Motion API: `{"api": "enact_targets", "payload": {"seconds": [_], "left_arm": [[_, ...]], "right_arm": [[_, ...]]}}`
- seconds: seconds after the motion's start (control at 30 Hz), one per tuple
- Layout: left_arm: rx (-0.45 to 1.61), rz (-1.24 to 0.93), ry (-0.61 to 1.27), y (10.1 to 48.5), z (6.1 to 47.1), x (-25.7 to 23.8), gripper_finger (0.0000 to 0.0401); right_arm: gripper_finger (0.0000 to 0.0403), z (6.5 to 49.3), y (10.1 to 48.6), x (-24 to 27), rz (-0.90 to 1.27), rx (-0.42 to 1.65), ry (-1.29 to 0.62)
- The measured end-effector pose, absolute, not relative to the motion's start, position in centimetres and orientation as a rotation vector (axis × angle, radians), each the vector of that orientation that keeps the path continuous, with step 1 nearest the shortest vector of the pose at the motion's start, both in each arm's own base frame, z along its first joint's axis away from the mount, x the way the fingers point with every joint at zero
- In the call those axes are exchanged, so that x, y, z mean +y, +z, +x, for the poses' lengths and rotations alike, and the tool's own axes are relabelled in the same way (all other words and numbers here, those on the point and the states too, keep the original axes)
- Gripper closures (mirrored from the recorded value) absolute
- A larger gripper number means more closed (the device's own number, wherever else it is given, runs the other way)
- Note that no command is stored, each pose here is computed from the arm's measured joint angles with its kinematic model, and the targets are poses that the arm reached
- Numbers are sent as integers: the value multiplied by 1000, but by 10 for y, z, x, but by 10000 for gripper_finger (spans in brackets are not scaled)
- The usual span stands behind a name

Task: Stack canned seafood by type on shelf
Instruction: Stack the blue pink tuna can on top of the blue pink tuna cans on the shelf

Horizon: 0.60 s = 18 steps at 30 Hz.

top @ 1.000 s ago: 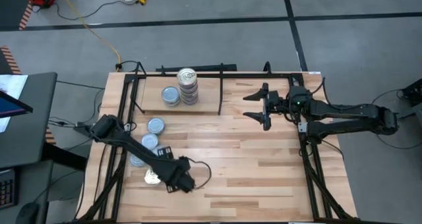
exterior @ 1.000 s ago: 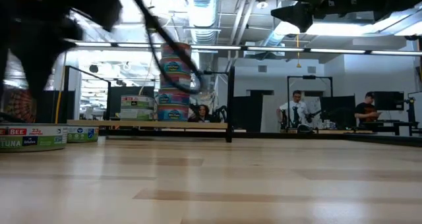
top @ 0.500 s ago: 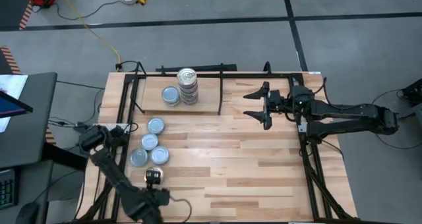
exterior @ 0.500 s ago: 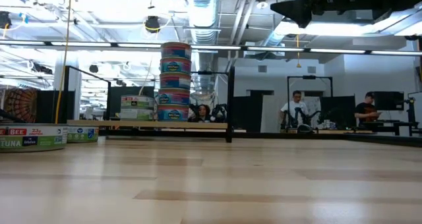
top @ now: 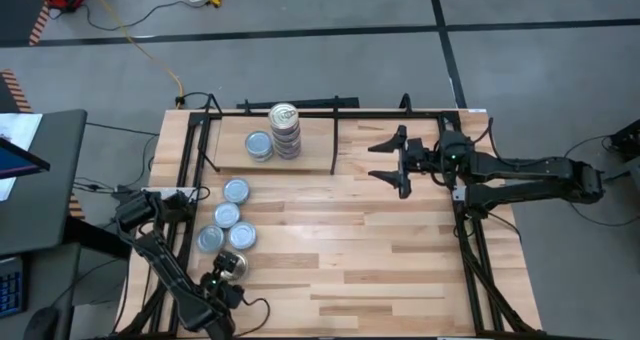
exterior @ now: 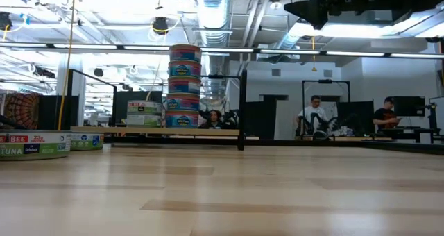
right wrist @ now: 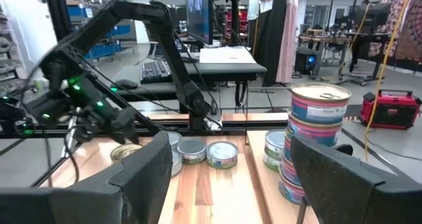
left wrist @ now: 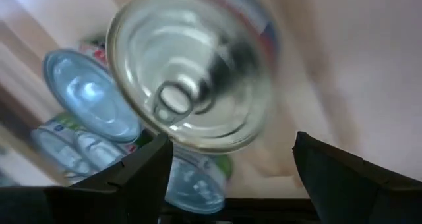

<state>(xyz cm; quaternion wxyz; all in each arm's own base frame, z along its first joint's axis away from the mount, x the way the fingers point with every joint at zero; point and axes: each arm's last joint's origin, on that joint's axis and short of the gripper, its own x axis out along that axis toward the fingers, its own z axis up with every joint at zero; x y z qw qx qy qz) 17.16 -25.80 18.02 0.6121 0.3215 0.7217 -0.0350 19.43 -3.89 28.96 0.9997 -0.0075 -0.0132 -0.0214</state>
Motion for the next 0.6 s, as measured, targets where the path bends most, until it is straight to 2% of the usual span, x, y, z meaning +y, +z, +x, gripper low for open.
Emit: {"api": "enact_targets", "payload": {"seconds": [0.2, 0.4, 0.6], "left_arm": [[1542, 904, -24, 171, 176, -248, 102], [1327, 994, 7, 159, 203, -238, 102], [1254, 1037, 165, 136, 236, -194, 102]], "right_arm": [[72, 194, 290, -38, -18, -31, -37], [72, 194, 291, -38, -19, -40, -37], [72, 195, 291, -37, -18, -39, -34]]}}
